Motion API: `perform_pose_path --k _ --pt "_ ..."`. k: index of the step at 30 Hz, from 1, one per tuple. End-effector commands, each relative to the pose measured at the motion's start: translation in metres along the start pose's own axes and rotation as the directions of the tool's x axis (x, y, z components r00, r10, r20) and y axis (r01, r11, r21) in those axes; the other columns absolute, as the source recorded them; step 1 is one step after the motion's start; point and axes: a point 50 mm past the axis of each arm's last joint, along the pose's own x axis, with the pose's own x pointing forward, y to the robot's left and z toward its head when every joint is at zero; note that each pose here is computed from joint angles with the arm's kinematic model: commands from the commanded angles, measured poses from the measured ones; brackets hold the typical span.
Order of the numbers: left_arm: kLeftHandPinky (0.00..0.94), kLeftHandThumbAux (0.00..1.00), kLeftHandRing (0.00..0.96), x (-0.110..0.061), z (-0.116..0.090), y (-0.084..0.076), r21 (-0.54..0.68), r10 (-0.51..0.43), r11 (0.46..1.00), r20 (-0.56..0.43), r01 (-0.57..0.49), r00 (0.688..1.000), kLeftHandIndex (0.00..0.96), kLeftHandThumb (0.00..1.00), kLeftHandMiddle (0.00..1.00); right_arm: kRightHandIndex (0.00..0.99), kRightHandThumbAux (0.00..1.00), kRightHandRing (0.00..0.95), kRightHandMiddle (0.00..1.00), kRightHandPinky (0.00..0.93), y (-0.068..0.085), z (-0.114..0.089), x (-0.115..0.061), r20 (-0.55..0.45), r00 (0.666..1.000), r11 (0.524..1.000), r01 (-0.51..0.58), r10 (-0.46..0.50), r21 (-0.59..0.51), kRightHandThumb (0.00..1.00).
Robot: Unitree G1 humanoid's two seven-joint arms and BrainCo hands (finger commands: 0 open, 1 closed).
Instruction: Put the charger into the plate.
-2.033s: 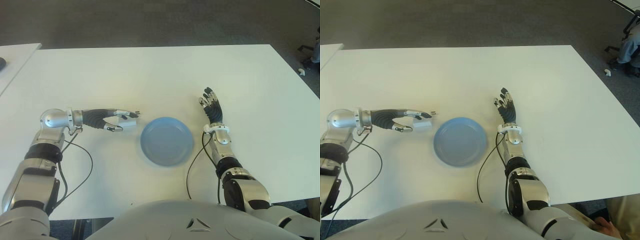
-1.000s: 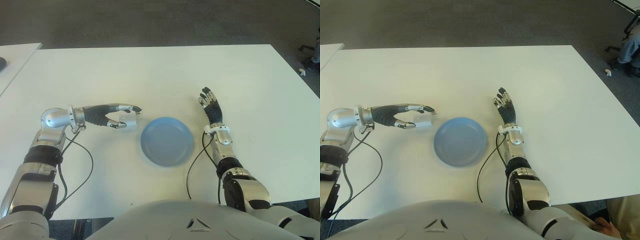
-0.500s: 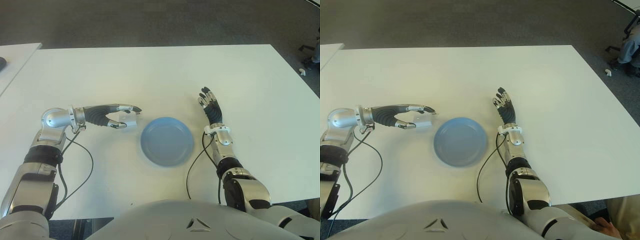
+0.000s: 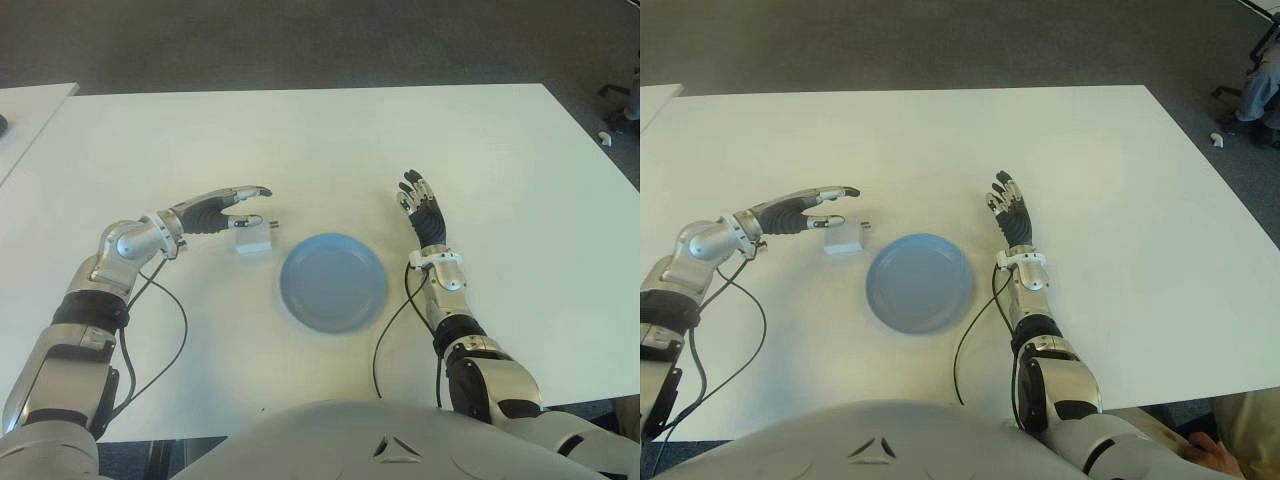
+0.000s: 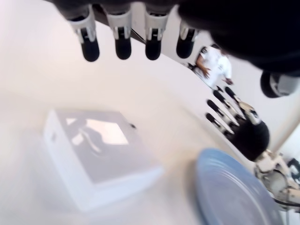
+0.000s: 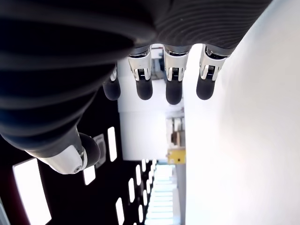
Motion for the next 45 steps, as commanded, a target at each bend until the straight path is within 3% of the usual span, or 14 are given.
perform_pose_path --k 1,18,45 --pt "0.000 0.140 0.000 0.004 -0.021 -0.046 0.523 0.336 0.809 -0.036 -0.269 0.941 0.000 0.247 0.000 0.000 0.573 0.093 0.086 0.105 -0.008 -0.083 -0.087 -0.456 0.888 0.993 0.091 -0.050 0.070 0.125" --pt "0.000 0.140 0.000 0.005 -0.027 -0.054 0.546 0.365 0.781 -0.006 -0.303 0.931 0.000 0.296 0.000 0.002 0.555 0.108 0.103 0.114 -0.008 -0.082 -0.088 -0.435 0.900 0.997 0.062 -0.034 0.049 0.128" --pt "0.000 0.156 0.000 0.004 -0.027 -0.060 0.489 0.343 0.807 0.069 -0.332 0.937 0.000 0.309 0.000 0.004 0.589 0.100 0.100 0.103 -0.009 -0.084 -0.091 -0.453 0.890 0.994 0.086 -0.046 0.068 0.117"
